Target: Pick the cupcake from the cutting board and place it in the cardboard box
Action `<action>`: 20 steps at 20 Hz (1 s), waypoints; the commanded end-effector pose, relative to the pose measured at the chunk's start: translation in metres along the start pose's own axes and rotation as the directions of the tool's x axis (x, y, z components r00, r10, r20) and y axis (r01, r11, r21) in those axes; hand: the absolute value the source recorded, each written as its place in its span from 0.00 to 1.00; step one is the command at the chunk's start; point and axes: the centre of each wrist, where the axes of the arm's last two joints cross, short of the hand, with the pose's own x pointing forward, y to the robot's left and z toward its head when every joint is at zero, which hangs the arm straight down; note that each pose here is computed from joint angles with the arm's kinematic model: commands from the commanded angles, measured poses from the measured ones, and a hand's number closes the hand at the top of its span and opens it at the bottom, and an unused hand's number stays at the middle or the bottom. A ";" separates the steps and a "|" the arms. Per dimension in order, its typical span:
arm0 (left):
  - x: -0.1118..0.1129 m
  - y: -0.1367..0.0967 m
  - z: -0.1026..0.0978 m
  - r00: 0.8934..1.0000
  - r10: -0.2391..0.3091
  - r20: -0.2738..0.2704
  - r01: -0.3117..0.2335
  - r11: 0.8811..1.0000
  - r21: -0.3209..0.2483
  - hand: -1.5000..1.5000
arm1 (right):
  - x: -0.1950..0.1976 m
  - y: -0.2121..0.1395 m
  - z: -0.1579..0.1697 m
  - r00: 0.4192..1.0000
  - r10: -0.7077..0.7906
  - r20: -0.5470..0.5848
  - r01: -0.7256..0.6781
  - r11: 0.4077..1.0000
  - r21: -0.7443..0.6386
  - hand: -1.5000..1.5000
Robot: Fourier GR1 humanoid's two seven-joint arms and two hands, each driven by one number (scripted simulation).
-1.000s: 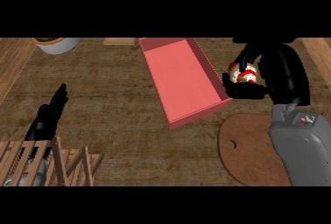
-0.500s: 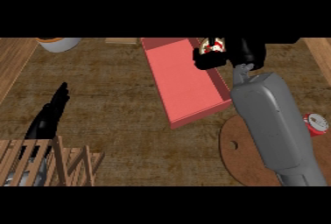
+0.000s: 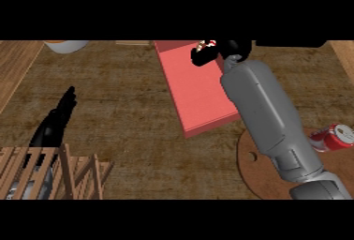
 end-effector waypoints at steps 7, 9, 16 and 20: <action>0.000 -0.014 0.004 1.000 0.013 -0.017 -0.013 0.999 -0.030 0.50 | -0.028 0.036 -0.019 0.986 -0.038 -0.163 0.045 0.998 0.036 0.00; -0.013 -0.011 0.006 1.000 0.010 -0.011 -0.010 0.999 -0.044 0.50 | -0.026 0.046 -0.017 0.988 -0.070 -0.138 0.074 0.997 0.024 0.00; -0.001 -0.013 0.000 1.000 0.017 0.002 -0.017 0.999 -0.027 0.50 | -0.029 0.021 -0.027 0.931 -0.353 -0.093 0.325 0.917 -0.229 0.00; 0.000 -0.015 -0.002 1.000 0.020 -0.016 -0.020 1.000 -0.010 0.50 | -0.036 0.012 -0.030 0.861 -0.506 -0.042 0.469 0.824 -0.317 0.00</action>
